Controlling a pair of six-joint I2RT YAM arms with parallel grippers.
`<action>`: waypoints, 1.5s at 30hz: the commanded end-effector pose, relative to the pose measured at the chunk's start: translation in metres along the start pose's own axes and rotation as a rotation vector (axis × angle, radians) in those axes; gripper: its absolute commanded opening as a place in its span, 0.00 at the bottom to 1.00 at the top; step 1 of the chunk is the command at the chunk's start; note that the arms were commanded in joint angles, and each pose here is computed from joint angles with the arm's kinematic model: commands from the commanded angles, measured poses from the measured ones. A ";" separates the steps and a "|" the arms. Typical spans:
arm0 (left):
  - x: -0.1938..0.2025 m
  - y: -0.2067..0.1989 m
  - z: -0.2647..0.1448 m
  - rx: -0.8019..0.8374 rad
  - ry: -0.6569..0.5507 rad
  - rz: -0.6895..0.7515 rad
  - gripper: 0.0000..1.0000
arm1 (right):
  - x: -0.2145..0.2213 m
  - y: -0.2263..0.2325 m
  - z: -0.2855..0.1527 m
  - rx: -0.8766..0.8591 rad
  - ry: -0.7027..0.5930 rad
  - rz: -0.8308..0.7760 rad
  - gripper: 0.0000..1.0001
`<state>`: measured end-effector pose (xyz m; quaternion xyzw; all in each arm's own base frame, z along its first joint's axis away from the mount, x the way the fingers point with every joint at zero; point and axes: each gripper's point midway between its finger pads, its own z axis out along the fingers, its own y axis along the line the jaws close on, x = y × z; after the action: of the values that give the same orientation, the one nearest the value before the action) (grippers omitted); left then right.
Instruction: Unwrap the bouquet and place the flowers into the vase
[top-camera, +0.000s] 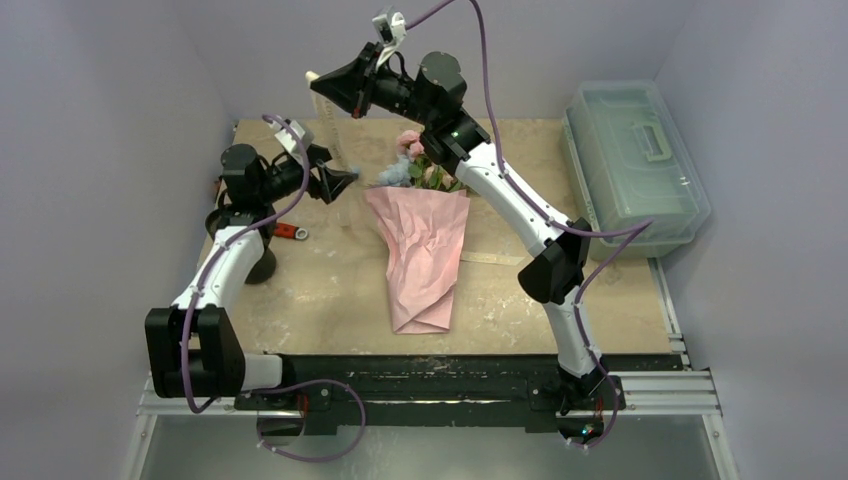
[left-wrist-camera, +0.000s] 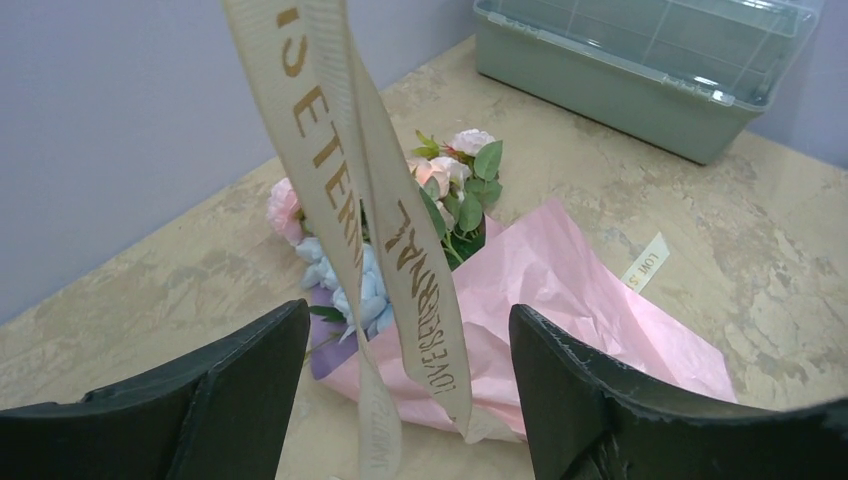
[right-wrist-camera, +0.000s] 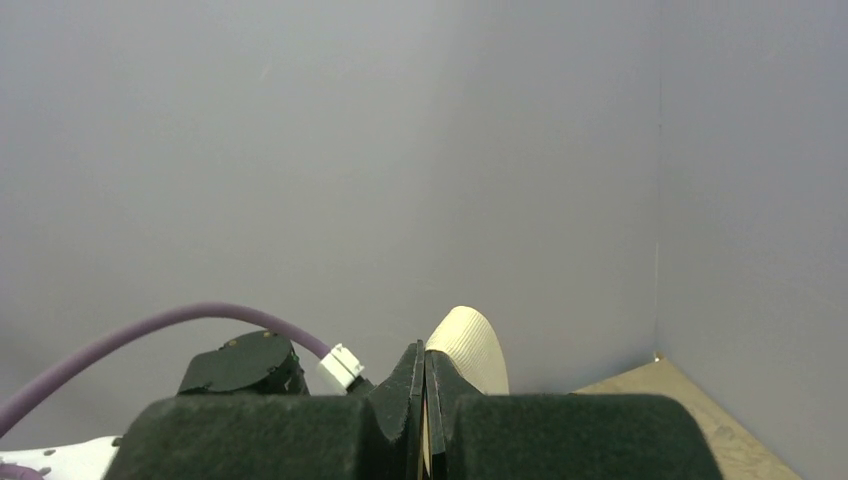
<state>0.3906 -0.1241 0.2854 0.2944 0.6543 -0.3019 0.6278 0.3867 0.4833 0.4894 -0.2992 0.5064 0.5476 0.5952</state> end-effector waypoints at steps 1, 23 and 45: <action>-0.002 -0.002 0.008 -0.006 -0.029 0.032 0.67 | -0.065 0.029 -0.009 -0.036 -0.130 -0.055 0.00; -0.120 0.035 0.007 -0.195 -0.101 0.068 0.00 | -0.038 -0.016 -0.048 0.096 -0.040 -0.042 0.17; -0.285 0.127 -0.037 -0.597 -0.271 0.210 0.00 | 0.015 -0.014 -0.090 0.136 0.121 -0.052 0.82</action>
<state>0.4711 -0.0444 0.5437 0.1579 0.6009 -0.1287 0.7729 0.3867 0.4171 0.4175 -0.2953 0.5931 0.4869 0.5692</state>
